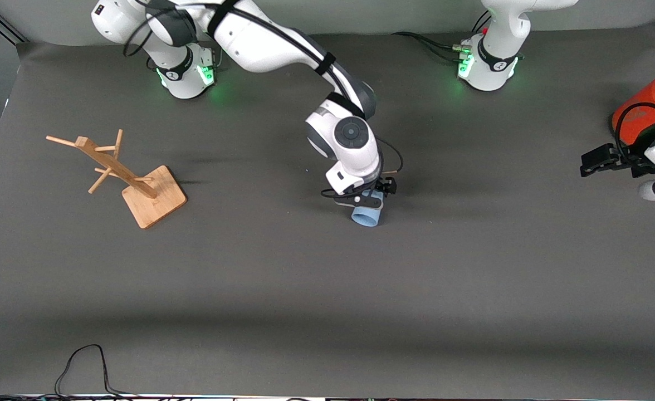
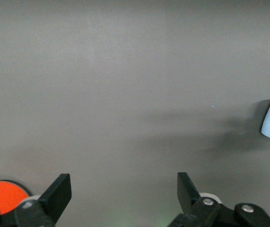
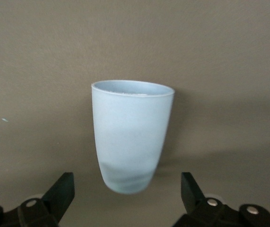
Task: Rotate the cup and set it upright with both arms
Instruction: 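Lower the blue cup onto the table and open the right gripper, then withdraw the right gripper while the left gripper reaches the blue cup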
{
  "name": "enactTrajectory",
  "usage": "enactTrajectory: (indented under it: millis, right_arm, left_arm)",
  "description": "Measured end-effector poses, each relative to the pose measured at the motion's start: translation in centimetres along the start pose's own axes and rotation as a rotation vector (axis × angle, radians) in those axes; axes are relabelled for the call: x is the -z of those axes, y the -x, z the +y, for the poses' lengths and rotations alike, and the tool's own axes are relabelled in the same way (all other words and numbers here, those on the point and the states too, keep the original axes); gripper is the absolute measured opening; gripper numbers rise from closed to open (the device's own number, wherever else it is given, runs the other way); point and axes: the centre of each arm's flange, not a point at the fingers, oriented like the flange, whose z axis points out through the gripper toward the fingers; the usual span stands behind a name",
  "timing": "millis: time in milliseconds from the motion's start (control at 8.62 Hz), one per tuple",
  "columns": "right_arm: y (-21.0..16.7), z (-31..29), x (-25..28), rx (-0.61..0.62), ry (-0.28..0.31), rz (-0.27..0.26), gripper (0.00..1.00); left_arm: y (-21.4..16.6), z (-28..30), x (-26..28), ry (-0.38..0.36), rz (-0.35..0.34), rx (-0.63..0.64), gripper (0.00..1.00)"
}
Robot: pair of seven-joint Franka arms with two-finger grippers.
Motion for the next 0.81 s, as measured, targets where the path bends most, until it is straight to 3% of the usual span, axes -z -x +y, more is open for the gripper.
enactTrajectory:
  millis: [232,464,812]
  right_arm:
    - [-2.0,3.7,6.8,0.065,0.012,0.002,1.0]
    - [-3.8,9.6,13.5,0.11,0.038,-0.035,1.0]
    - [-9.7,20.6,23.5,0.148,0.064,-0.071,1.0]
  left_arm:
    - [-0.1,0.2,0.0,0.007,0.005,-0.002,1.0]
    - [-0.3,1.1,-0.3,0.039,0.012,-0.012,1.0]
    - [-1.9,6.0,-2.3,0.081,0.018,0.004,1.0]
